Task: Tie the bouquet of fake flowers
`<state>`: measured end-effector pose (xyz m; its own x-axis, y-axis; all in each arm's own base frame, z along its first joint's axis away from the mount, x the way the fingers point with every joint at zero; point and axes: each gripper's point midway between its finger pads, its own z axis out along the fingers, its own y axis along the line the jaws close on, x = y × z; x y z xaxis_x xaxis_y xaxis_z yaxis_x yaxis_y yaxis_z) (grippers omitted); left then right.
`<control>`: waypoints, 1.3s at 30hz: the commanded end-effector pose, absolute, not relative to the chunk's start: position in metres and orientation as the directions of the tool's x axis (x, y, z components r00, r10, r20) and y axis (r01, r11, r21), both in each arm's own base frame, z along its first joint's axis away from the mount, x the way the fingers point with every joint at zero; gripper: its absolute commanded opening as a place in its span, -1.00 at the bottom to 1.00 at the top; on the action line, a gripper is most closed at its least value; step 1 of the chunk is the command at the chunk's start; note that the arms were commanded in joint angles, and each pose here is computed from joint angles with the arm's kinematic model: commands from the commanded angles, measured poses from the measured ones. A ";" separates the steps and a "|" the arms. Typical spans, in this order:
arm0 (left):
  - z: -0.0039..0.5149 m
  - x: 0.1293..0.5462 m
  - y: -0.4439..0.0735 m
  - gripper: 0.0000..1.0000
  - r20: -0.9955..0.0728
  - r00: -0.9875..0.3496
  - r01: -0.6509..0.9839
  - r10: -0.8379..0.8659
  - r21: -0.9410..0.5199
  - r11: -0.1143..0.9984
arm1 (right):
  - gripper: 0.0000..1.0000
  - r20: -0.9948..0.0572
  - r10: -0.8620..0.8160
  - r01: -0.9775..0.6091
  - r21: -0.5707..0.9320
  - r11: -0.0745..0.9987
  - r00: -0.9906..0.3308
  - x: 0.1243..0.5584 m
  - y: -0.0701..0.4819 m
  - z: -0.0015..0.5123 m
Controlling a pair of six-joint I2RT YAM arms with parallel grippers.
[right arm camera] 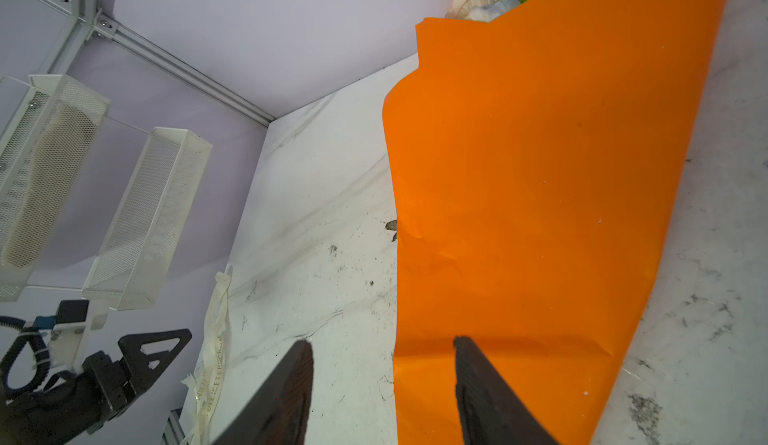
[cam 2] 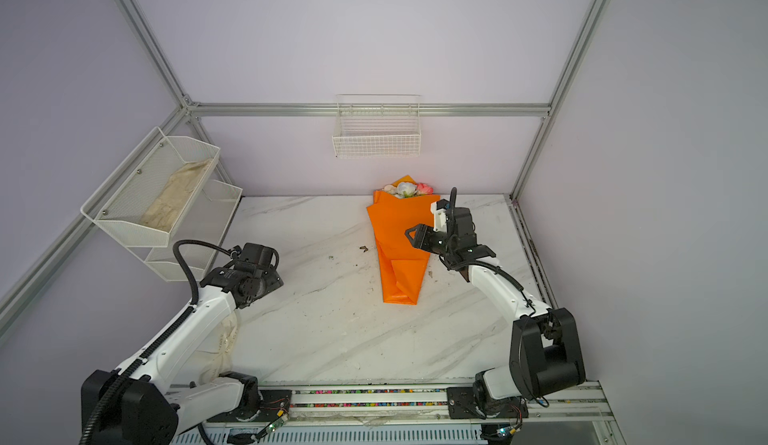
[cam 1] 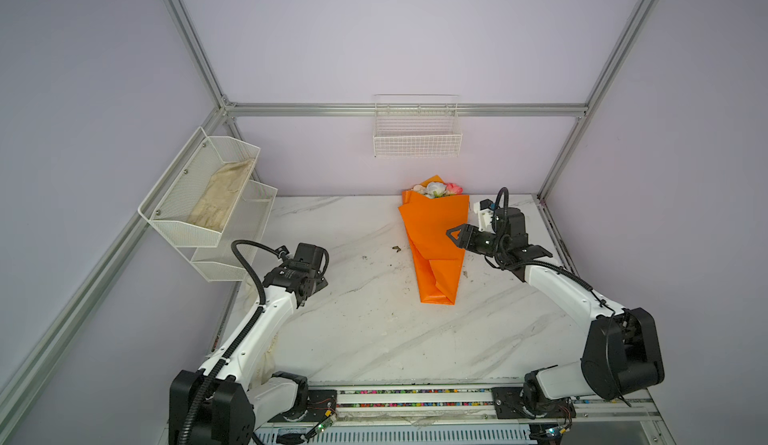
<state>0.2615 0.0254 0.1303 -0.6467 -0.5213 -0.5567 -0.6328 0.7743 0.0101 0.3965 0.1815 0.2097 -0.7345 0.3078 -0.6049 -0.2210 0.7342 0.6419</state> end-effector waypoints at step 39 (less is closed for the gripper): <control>0.007 0.252 0.015 -0.71 -0.138 -0.574 -0.730 -0.807 -0.359 0.581 | 0.13 -0.574 0.326 -0.140 0.621 0.771 -0.752 0.387 0.172 0.193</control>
<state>0.2552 0.0640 0.0220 -0.4827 -0.8238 -0.2971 -0.8024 0.5520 -0.2268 0.3951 0.1754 0.1979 -0.7470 0.3333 -0.5753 -0.1534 0.7555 0.6369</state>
